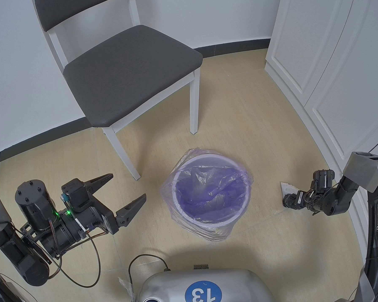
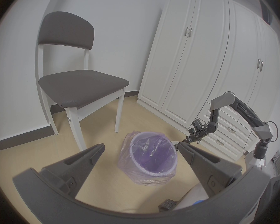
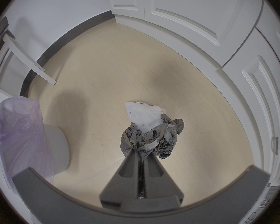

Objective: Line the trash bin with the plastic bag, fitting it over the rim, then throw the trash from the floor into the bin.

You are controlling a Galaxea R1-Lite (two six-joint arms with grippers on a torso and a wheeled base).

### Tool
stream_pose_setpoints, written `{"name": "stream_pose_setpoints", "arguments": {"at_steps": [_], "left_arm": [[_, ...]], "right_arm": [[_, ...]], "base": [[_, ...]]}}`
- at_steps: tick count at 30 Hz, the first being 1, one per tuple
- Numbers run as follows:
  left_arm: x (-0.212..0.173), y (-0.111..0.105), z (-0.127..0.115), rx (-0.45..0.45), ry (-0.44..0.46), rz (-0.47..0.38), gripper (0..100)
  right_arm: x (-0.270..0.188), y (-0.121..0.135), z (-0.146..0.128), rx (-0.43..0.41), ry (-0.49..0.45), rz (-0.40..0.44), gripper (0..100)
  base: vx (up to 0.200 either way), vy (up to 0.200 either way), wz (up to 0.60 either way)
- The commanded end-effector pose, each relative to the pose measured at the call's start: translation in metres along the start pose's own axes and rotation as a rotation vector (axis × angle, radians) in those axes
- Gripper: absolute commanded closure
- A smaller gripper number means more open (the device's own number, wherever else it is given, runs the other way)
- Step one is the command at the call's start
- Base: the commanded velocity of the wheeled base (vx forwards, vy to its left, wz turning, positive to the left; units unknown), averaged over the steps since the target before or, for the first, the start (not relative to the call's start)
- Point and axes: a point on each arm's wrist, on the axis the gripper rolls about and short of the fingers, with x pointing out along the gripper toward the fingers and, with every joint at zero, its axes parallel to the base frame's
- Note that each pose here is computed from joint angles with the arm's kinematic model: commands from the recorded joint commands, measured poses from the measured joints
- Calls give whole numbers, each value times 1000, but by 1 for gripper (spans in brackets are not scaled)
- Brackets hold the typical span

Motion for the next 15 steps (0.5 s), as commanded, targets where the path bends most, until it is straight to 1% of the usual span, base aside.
{"name": "stream_pose_setpoints", "arguments": {"at_steps": [1, 2, 4, 15], "left_arm": [[0, -1, 1, 4, -15, -3, 0], [0, -1, 2, 4, -16, -6, 0], [0, -1, 2, 4, -16, -6, 0], [1, -3, 1, 4, -12, -14, 0]], "right_arm": [[-2, -2, -6, -7, -16, 32, 100], [-2, -2, -8, -9, -46, 47, 100], [-2, -2, -9, -10, -63, 52, 100], [-2, -2, -10, -8, -50, 70, 100]], "base": [[0, 0, 0], [0, 0, 0], [0, 0, 0], [0, 0, 0]]}}
